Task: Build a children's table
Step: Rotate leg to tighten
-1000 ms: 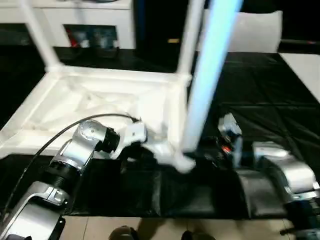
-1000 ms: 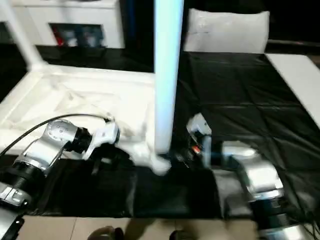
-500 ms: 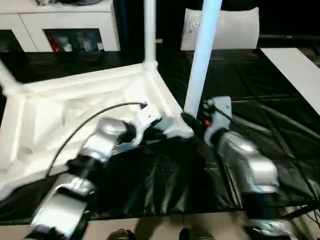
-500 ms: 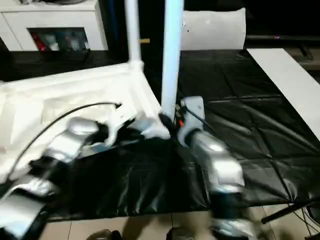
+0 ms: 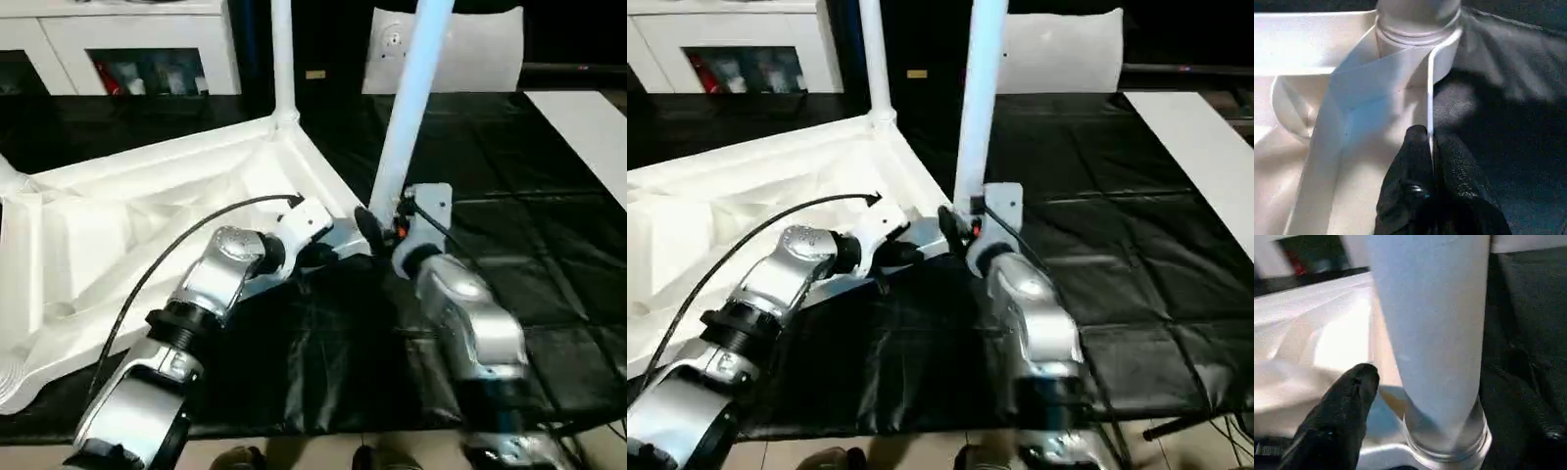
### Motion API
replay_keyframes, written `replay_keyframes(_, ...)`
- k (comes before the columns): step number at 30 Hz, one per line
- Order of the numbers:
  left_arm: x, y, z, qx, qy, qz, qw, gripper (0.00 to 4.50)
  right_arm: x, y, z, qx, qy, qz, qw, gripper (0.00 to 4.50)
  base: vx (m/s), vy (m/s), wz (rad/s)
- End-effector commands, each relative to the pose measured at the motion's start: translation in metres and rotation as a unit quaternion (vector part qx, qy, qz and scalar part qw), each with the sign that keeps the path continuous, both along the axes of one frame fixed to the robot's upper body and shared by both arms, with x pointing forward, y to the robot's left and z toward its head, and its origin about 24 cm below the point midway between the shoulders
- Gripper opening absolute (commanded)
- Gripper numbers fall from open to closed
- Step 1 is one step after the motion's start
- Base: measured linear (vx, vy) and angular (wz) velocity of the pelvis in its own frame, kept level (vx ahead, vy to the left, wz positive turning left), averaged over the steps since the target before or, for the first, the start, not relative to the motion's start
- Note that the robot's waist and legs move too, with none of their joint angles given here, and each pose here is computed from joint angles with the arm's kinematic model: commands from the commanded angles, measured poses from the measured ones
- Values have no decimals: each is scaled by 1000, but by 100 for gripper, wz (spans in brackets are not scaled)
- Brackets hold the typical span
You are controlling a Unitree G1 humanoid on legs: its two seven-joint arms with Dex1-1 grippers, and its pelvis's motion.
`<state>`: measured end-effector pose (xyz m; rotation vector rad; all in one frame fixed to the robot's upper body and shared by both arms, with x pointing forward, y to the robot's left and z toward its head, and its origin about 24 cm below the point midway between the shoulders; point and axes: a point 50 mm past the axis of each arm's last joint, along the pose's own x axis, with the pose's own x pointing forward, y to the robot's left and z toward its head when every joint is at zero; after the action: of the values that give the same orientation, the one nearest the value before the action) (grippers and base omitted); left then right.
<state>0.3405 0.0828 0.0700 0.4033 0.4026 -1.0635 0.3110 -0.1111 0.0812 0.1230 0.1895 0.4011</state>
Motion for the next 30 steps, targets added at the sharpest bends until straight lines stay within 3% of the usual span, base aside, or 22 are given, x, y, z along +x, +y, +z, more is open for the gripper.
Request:
replay_keyframes(1,-7,-5,-5,-4,1,-35,999,0,-8,14,9,20,-22,82,996,381,0,0,0)
replay_keyframes(2,-7,3,-5,5,2,-42,999,0,-12,0,10,8,-27,105,994,390,0,0,0)
replay_keyframes(4,-8,9,-5,11,-1,-55,998,0,-15,-9,10,-2,-31,127,991,413,0,0,0)
replay_keyframes(5,-12,18,-4,21,-2,-88,996,0,-20,-24,10,-34,-35,173,984,419,0,0,0)
replay_keyframes(9,-16,27,-4,26,3,-122,992,0,-25,-38,11,-63,-34,218,973,444,0,0,0)
replay_keyframes(13,-29,37,-1,40,-9,-226,973,0,-35,-54,13,-93,-21,323,942,444,0,0,0)
replay_keyframes(15,-31,38,0,38,-5,-237,971,0,-36,-56,13,-93,-16,338,936,444,0,0,0)
replay_keyframes(16,-35,41,1,36,6,-266,963,0,-39,-58,14,-89,-5,376,922,444,0,0,0)
replay_keyframes(19,-42,46,0,51,22,-309,949,0,-43,-58,14,-81,6,431,899,444,0,0,0)
replay_keyframes(21,-42,46,0,52,22,-310,949,0,-43,-57,14,-81,6,432,898,411,0,0,0)
replay_keyframes(22,-43,49,-1,65,25,-325,943,0,-44,-56,13,-77,12,458,885,411,0,0,0)
replay_keyframes(23,-43,49,-1,65,25,-325,943,0,-44,-56,13,-77,12,458,885,401,0,0,0)
replay_keyframes(26,-43,52,-1,84,24,-337,937,0,-47,-49,10,-67,27,501,863,374,0,0,0)
replay_keyframes(30,-43,52,0,85,24,-340,936,0,-49,-46,8,-62,34,517,853,345,0,0,0)
